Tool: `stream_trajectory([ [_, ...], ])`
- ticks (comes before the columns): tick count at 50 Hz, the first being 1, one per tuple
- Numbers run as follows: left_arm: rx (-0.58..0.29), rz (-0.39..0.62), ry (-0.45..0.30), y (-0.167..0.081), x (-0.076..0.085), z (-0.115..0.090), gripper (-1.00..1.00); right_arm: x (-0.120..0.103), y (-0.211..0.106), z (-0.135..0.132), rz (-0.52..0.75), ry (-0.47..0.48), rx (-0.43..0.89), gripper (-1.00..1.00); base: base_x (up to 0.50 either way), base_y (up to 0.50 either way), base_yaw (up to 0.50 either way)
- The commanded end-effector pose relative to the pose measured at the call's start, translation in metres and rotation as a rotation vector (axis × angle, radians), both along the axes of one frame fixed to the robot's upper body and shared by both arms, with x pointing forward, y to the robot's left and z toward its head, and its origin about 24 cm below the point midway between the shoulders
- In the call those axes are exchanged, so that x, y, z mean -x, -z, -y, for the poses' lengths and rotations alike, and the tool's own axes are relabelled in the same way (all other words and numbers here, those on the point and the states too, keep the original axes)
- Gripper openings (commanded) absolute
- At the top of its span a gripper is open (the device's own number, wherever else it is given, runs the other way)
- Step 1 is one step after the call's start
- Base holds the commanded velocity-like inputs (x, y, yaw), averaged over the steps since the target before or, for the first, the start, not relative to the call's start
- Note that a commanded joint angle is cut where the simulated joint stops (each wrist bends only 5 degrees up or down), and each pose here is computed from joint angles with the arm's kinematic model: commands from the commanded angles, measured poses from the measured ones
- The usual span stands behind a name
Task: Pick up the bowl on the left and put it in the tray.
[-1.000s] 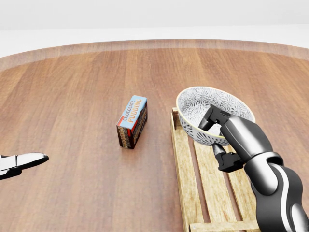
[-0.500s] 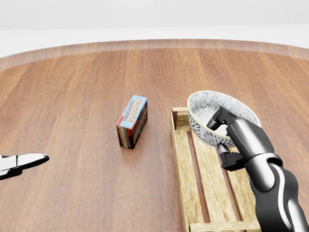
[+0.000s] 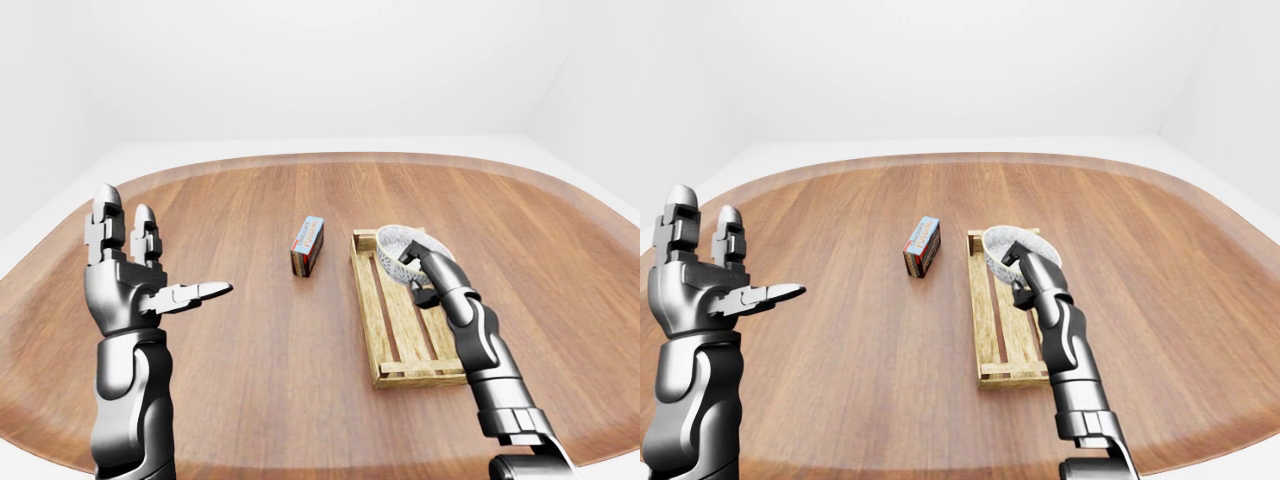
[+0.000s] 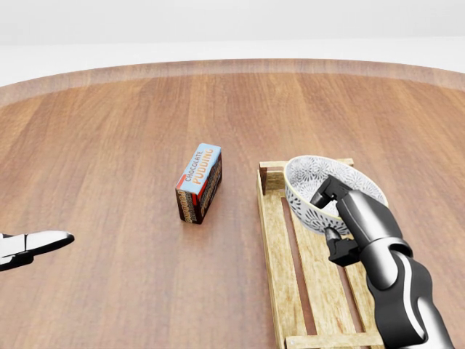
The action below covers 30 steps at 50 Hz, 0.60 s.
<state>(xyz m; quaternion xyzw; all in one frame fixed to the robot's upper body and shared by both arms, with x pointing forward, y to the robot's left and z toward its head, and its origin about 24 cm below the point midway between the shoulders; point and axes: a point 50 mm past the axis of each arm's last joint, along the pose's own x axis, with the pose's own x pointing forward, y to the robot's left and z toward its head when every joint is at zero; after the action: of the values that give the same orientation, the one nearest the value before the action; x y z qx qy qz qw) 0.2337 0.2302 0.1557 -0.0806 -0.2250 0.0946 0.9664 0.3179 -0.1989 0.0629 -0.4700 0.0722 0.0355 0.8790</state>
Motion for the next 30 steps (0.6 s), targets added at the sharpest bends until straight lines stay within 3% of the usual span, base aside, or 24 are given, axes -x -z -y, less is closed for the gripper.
stream_trajectory([
  [1, -0.001, -0.009, 0.003, 0.002, -0.001, 0.001, 1.00, -0.002, 0.008, 0.001, -0.014, 0.019, 0.065, -1.00, 0.00, 0.00, 0.00],
  [30, 0.002, 0.000, 0.001, 0.000, 0.000, 0.000, 1.00, -0.013, 0.031, -0.002, -0.069, 0.063, 0.111, -1.00, 0.00, 0.00, 0.00],
])
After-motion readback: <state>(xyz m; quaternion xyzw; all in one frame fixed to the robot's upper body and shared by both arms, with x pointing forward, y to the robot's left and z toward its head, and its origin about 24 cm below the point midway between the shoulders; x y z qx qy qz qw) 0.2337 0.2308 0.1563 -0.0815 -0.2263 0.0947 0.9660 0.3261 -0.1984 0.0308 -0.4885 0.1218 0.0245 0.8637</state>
